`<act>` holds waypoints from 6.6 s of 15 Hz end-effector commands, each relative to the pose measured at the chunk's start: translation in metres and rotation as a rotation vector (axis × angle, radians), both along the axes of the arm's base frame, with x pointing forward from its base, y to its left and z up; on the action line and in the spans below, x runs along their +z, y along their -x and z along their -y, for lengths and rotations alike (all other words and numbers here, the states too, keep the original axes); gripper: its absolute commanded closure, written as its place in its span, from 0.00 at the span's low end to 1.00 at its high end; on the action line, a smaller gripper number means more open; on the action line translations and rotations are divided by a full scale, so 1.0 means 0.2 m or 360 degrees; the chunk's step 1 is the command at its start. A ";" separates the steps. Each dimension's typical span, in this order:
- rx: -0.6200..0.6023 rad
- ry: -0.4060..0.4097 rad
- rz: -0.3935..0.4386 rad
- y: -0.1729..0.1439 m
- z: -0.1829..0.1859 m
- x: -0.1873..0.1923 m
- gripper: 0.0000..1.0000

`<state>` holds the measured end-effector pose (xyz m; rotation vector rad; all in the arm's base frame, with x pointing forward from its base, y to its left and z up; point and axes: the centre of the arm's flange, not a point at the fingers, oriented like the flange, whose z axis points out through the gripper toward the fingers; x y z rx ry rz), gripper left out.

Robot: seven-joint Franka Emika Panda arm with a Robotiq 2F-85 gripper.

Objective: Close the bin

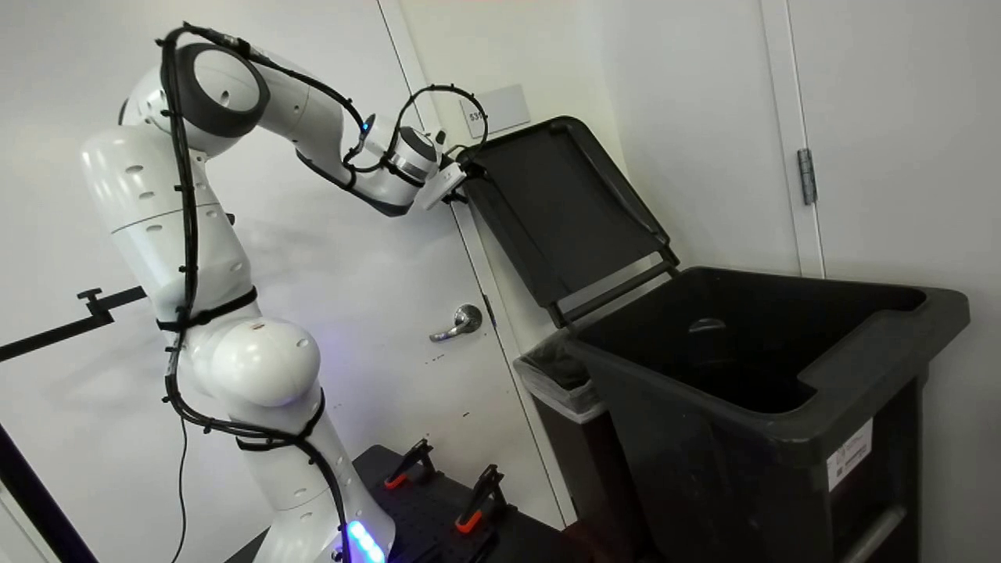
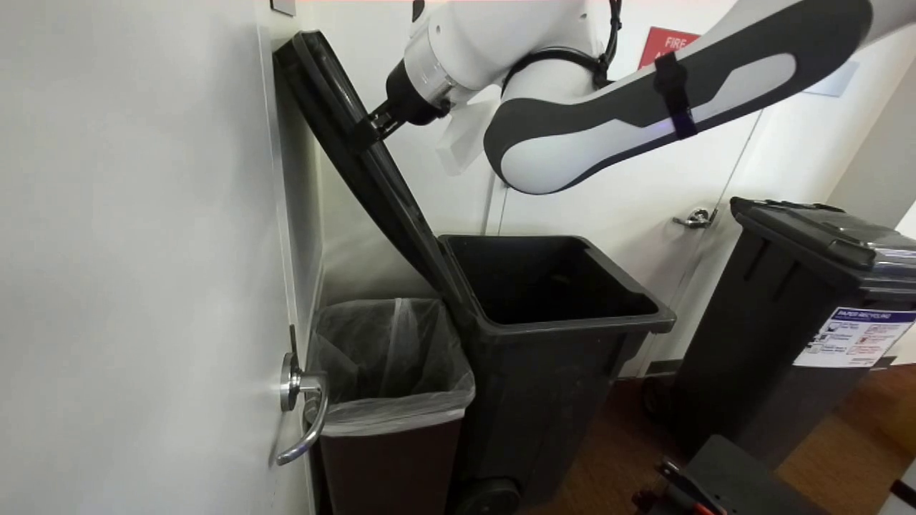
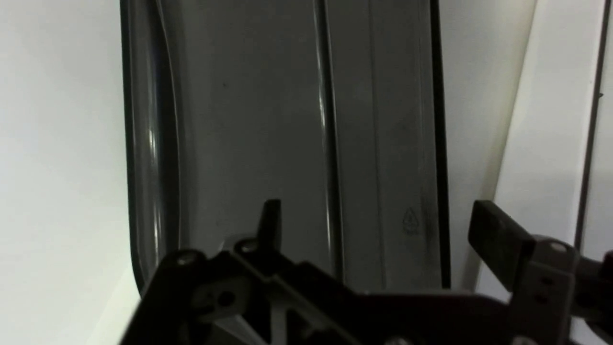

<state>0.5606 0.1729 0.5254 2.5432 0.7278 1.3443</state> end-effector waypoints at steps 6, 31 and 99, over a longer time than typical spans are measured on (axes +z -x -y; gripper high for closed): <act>-0.0050 -0.0064 0.0131 -0.17 -0.09 -0.01 0.00; -0.0214 -0.0033 0.0137 -0.03 0.03 0.11 0.98; -0.0864 -0.1377 0.0469 0.74 1.98 -0.39 0.98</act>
